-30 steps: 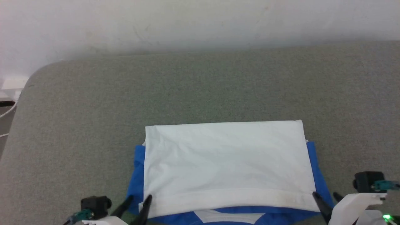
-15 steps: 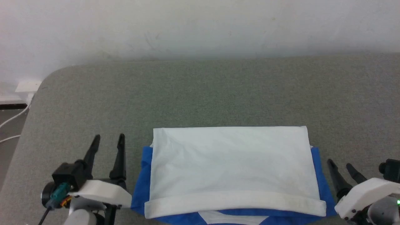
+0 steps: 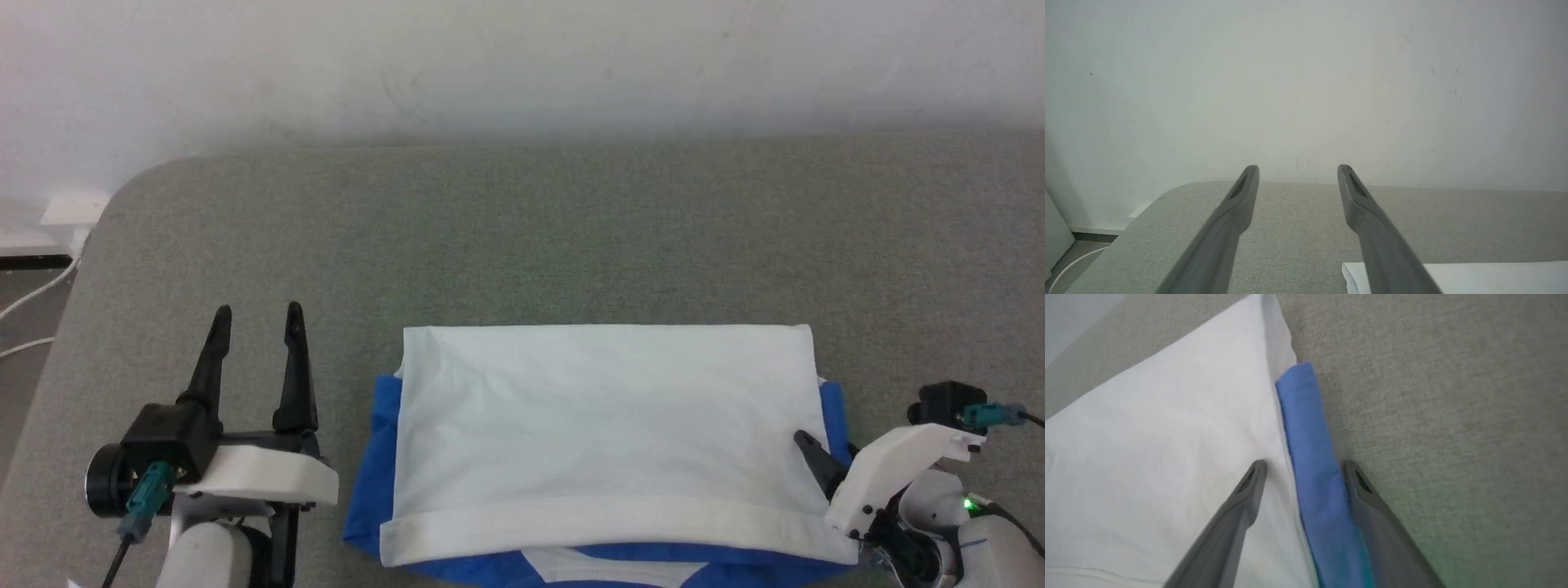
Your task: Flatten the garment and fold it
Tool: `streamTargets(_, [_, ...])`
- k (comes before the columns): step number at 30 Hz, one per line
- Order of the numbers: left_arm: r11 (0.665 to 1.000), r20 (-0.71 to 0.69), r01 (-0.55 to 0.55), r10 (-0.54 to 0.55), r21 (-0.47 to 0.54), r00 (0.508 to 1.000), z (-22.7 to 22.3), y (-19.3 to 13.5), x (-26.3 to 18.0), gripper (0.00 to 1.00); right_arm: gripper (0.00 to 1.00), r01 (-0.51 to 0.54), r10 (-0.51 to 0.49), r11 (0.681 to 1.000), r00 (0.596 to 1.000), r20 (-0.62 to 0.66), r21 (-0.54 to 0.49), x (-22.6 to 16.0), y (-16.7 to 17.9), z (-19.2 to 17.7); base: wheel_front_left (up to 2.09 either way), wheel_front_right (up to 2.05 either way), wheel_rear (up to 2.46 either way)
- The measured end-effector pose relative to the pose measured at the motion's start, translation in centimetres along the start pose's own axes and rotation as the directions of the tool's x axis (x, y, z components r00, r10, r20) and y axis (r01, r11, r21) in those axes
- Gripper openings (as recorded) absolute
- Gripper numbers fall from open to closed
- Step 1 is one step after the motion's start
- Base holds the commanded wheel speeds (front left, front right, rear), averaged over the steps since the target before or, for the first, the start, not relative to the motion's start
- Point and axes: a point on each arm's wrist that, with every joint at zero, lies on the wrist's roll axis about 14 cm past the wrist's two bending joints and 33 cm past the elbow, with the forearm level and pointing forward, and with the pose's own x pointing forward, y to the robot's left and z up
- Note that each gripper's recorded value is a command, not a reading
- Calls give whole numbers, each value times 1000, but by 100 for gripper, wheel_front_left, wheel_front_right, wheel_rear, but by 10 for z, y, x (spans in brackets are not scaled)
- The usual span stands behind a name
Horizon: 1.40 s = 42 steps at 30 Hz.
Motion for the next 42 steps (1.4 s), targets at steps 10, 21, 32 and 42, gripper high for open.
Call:
streamTargets(10, [1000,3,-11,11,-3,1000,-1,3,0,100,0,-76,76,997,992,-99,2,4,23,-11,0,0,0])
streamTargets(21, [1000,0,-8,8,-12,1000,-3,1,1,100,0,132,-126,988,989,75,-81,-16,-32,27,0,0,0])
streamTargets(32, [1000,-15,-9,8,-16,1000,-10,1,1,100,0,275,-251,944,957,146,-184,-40,-60,54,0,0,0])
streamTargets(42, [1000,-4,-4,4,-11,1000,-4,1,-4,100,0,-20,84,928,984,157,-373,-72,64,70,0,0,0])
